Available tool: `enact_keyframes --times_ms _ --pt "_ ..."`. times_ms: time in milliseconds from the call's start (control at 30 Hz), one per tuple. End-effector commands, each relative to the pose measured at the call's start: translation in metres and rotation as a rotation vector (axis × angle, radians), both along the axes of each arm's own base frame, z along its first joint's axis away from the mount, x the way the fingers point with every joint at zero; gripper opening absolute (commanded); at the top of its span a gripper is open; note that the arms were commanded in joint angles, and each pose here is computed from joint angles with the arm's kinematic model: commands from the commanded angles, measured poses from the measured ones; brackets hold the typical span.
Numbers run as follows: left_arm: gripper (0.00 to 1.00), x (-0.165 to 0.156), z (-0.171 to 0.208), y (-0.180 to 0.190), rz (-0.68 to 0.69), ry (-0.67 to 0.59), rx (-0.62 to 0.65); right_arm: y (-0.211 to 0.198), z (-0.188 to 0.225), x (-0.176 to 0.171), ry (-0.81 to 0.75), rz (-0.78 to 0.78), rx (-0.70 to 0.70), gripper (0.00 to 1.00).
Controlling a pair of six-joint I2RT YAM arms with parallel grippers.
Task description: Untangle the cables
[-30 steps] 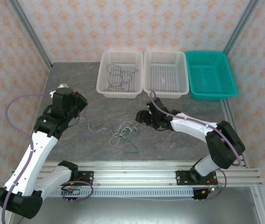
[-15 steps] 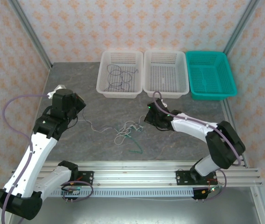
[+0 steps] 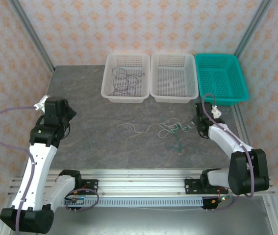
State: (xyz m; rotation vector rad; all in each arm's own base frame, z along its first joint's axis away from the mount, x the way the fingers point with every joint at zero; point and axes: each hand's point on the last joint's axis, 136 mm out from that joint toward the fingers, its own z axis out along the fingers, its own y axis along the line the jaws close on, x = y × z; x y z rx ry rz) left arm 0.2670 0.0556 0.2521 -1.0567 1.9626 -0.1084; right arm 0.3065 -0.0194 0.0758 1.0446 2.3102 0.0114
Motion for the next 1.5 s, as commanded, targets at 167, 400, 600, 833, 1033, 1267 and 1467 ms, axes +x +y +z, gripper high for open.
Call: enact_keyframes --times_ms 167,400,600,833,1033,1267,1467 --pt "0.00 -0.008 -0.008 0.037 0.094 0.024 -0.058 -0.039 0.002 -0.017 0.035 -0.114 -0.043 0.00" --pt "0.00 0.014 0.022 0.025 -0.026 -0.111 -0.161 -0.021 0.016 -0.003 -0.051 -0.015 0.060 0.00" --pt "0.00 0.047 0.087 -0.040 -0.352 -0.317 -0.278 0.031 0.029 0.006 -0.058 0.183 0.150 0.00" --pt "0.00 0.045 0.168 -0.111 -0.634 -0.421 -0.173 0.087 0.075 0.010 -0.119 0.434 0.087 0.60" --pt "0.00 0.043 0.197 -0.156 -0.788 -0.460 -0.127 0.170 0.143 0.007 -0.353 0.798 0.003 0.82" --pt "0.00 0.044 0.246 -0.165 -0.802 -0.568 -0.094 0.249 0.111 0.002 -0.254 1.028 -0.038 0.82" --pt "0.00 0.047 0.279 -0.160 -0.770 -0.621 -0.060 0.245 0.029 0.019 -0.110 0.883 -0.056 0.76"
